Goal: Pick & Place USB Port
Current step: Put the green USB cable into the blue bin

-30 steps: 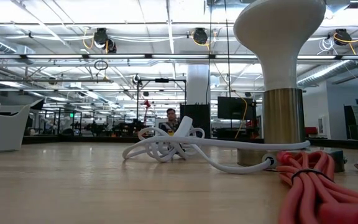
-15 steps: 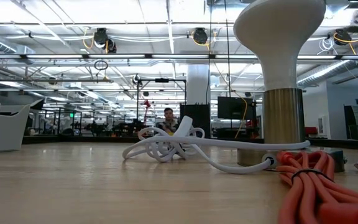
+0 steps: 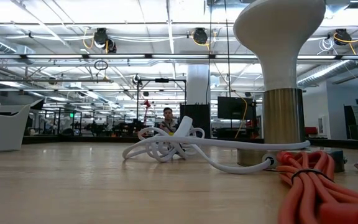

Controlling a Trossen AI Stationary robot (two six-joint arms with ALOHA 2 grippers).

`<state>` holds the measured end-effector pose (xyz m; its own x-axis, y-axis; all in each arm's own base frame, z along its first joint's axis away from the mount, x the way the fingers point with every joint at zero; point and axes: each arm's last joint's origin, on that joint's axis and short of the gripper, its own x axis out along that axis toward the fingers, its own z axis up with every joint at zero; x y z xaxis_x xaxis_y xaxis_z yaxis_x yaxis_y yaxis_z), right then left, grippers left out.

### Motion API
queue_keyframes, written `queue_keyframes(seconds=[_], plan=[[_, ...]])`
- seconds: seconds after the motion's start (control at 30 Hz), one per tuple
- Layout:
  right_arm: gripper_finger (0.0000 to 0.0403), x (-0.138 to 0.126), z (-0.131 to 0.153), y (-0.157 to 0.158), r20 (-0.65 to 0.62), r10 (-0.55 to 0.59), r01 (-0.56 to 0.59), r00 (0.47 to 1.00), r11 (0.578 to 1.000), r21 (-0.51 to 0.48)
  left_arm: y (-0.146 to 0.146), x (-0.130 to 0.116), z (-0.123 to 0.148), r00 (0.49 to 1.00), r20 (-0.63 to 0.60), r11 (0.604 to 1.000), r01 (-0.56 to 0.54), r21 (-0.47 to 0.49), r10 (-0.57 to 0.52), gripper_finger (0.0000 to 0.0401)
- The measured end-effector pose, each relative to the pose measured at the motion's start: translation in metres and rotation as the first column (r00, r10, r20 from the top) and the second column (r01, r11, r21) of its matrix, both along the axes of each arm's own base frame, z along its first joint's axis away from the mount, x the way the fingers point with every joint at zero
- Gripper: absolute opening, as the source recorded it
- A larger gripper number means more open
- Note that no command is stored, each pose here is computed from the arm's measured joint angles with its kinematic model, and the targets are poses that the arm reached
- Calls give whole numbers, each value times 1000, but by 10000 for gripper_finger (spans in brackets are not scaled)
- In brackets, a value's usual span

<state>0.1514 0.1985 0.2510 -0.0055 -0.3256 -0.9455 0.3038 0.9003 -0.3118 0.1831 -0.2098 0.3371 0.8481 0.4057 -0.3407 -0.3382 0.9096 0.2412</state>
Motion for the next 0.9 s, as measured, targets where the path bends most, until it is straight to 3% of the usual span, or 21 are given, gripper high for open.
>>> queue_keyframes(seconds=[0.17, 0.37, 0.63, 0.9], plan=[[6, 5, -22, -3, -22, 55, -55, 998, 998, 21, 3, 4, -1, 1000, -17, 1000, -8, -13, 8, 67], [6, 21, -51, -11, 12, 117, -118, 993, 986, 115, 4, 4, -1, 1000, -22, 1000, -9, -17, 8, 67], [6, 27, -60, -21, -3, 83, -81, 997, 986, 147, 3, 4, -1, 1000, -22, 1000, -9, -17, 8, 67], [76, 25, -51, -23, 57, 4, -13, 998, 988, 155, 3, 4, -1, 1000, -20, 1000, -11, -22, 11, 67]])
